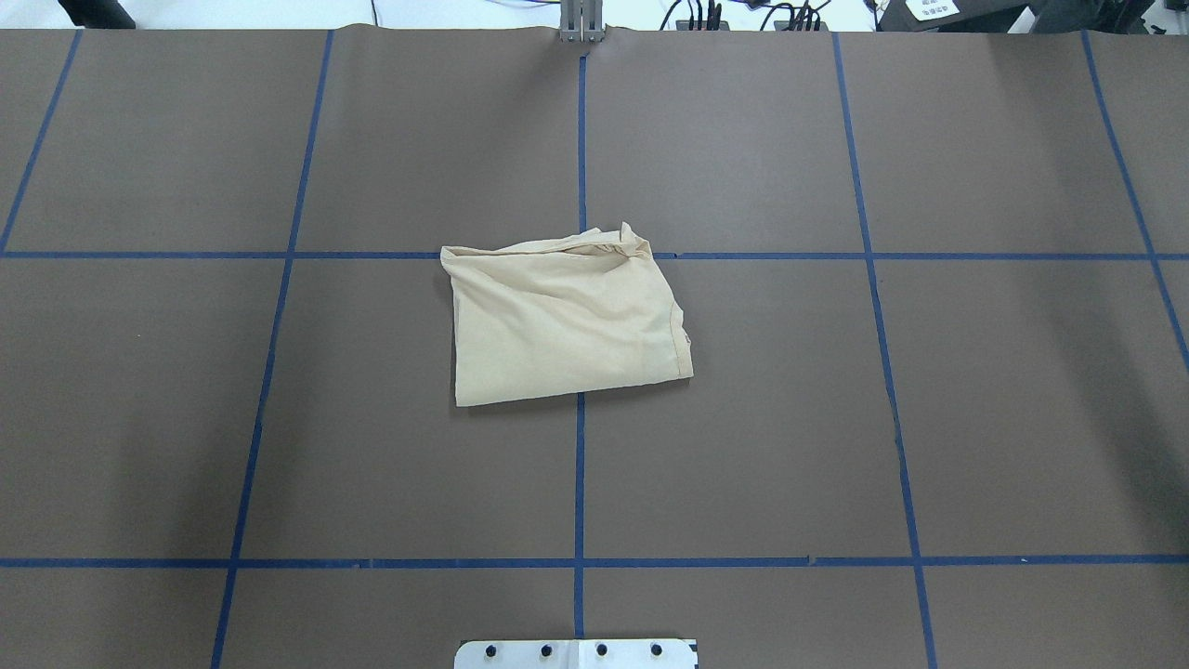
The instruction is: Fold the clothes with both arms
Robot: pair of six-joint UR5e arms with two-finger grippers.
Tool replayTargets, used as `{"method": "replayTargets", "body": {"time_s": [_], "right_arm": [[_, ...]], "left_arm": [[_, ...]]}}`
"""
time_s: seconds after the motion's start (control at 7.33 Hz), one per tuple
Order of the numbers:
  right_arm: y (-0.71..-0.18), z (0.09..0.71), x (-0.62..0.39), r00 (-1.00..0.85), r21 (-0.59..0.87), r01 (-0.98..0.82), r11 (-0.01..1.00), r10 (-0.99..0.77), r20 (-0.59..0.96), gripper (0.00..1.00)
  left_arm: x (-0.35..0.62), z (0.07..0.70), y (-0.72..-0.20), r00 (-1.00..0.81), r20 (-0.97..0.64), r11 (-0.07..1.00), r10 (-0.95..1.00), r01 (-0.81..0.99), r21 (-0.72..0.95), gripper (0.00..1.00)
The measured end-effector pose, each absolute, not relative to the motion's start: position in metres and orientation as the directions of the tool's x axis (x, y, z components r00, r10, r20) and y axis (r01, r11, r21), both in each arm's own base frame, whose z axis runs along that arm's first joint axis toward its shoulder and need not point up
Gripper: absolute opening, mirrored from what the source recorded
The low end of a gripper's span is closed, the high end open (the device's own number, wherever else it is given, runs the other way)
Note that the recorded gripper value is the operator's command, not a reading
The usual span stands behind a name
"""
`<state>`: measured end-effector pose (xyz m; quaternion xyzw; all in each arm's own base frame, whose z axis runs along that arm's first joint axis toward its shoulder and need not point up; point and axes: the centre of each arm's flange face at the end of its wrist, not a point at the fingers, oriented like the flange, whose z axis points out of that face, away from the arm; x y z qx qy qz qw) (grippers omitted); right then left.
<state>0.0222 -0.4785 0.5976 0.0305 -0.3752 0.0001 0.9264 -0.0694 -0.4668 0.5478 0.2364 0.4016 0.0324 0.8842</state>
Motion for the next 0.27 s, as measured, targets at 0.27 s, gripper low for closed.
{"method": "replayTargets", "body": {"time_s": [0.27], "right_arm": [[-0.4779,0.596,0.0217,0.711,0.057,-0.022,0.998,-0.025,0.703,1.0]], "left_arm": [[-0.0695,0.5467,-0.4664,0.676,-0.694,0.885,0.249,0.133,0.446,1.0]]}}
